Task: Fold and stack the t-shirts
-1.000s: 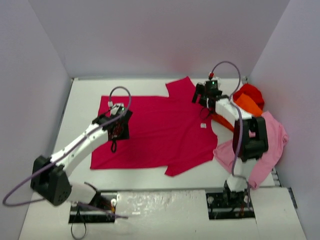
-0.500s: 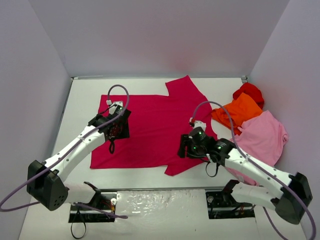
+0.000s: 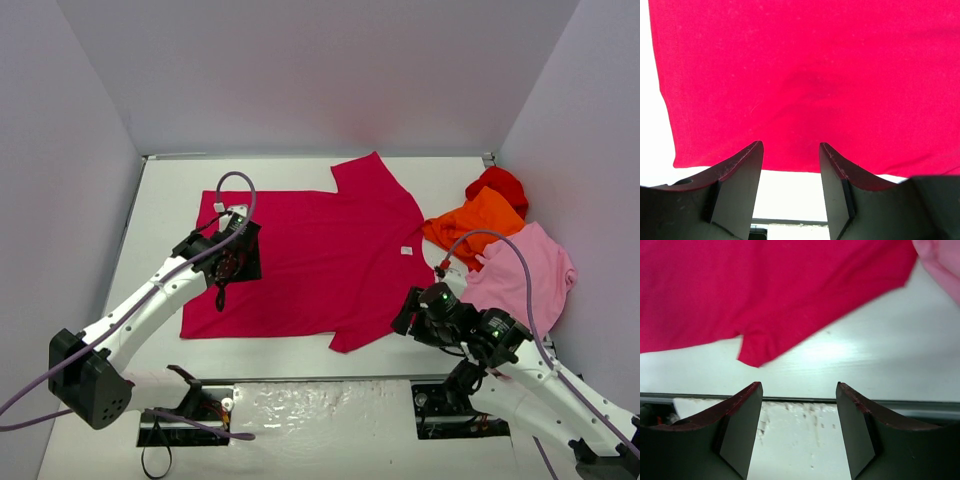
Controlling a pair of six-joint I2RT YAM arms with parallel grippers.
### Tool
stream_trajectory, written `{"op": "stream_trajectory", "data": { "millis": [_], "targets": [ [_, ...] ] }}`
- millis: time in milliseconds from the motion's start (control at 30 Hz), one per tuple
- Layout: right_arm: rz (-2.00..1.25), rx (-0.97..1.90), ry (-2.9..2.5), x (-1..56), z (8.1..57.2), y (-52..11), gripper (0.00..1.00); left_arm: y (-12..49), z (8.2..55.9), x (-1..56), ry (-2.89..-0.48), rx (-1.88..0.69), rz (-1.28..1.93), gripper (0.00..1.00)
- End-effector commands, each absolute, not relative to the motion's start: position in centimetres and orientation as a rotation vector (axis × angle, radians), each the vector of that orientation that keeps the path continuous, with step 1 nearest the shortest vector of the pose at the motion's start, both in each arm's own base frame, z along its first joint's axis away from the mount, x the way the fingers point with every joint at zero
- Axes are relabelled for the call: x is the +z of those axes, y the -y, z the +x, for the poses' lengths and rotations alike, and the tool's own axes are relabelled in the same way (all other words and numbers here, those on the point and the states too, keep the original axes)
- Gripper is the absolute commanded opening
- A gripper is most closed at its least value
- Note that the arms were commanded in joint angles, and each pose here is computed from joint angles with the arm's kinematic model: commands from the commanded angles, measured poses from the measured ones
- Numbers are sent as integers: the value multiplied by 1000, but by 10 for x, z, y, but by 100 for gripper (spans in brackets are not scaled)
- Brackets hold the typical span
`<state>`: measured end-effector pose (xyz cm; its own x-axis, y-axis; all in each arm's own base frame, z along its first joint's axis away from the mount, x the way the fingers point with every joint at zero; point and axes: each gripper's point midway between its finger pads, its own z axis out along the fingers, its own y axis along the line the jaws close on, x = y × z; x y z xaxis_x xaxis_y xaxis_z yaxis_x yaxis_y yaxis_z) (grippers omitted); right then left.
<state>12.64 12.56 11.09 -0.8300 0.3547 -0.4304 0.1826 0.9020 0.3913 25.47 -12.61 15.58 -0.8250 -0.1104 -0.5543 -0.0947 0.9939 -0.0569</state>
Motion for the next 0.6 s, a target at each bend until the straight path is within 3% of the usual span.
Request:
{"op": "stream_trajectory", "data": {
  "millis": [0,333,567],
  "targets": [
    [482,342,-2590,97,125,-113,58,135,262,177,-2499,-93,-140,46],
    [480,309,-2547,82,162,-137,58,147,265,164,-2533,-121,-103,46],
    [503,482,-2604,61,164,-173,56,143,260,158,-2555,-85,-76,46]
  ]
}}
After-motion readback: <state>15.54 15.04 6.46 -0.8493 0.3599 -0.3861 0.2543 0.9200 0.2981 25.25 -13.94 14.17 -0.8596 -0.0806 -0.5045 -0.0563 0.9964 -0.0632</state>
